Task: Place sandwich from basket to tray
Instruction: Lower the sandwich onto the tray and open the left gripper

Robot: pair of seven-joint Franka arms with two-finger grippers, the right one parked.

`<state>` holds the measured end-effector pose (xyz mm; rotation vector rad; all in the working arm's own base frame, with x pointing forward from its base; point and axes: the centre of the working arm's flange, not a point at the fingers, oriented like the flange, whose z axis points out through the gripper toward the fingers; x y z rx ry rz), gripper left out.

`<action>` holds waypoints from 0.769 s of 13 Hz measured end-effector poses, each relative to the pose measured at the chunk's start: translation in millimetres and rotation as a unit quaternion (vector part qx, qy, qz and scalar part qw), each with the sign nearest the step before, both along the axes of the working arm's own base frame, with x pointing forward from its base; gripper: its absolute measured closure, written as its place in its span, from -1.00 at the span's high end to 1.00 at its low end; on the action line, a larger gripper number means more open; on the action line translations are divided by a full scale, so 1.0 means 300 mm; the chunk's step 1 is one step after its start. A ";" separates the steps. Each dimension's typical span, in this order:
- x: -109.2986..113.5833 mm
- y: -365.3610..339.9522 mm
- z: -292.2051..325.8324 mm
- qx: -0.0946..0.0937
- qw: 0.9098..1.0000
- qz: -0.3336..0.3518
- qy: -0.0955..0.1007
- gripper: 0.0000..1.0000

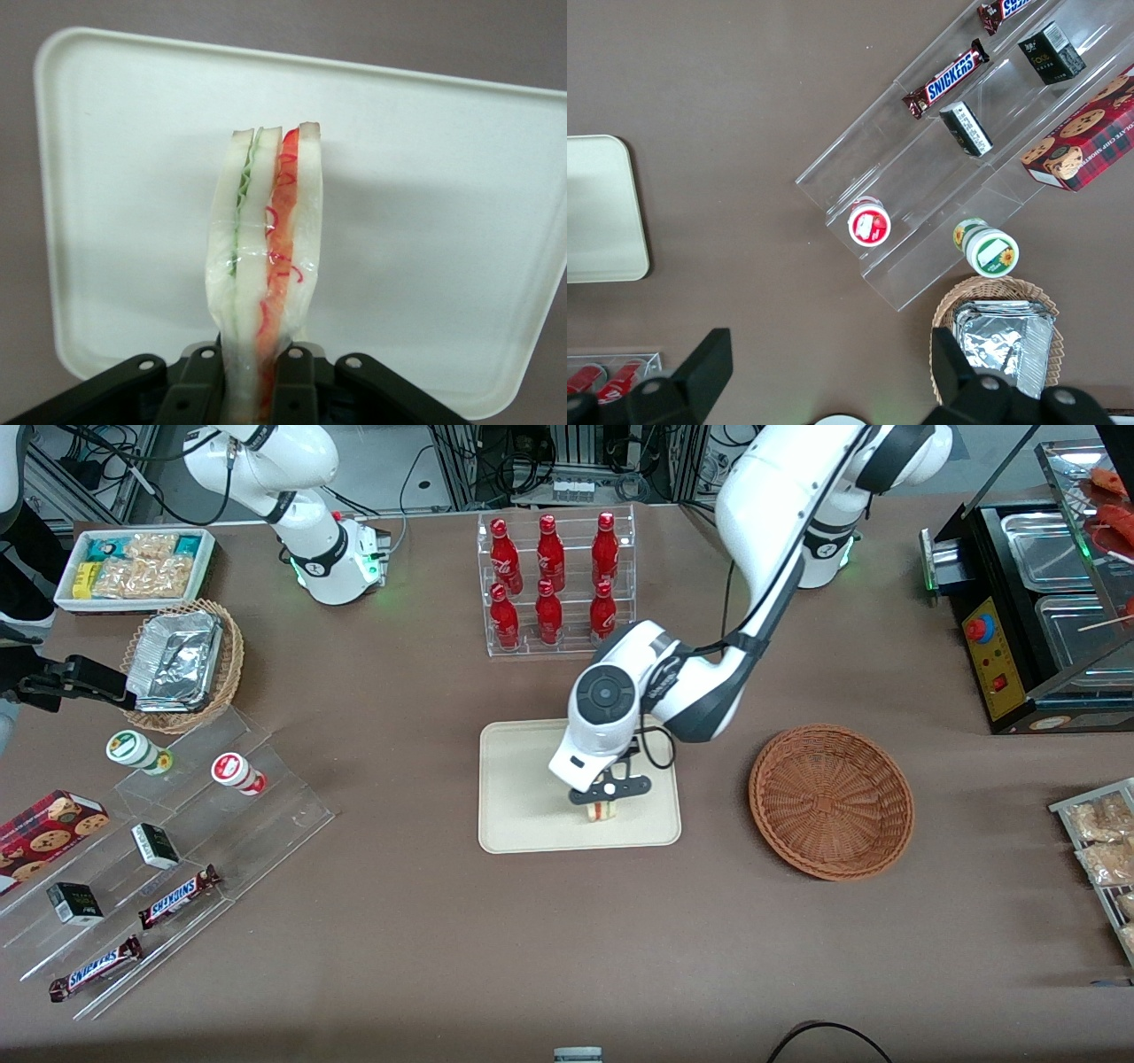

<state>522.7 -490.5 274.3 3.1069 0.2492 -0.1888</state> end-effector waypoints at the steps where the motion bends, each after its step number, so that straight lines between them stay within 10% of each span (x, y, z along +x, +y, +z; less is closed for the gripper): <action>1: -0.012 -0.020 -0.028 0.000 1.000 0.001 0.001 -0.66; 10: -0.017 -0.069 -0.118 0.015 0.999 0.036 -0.013 -0.66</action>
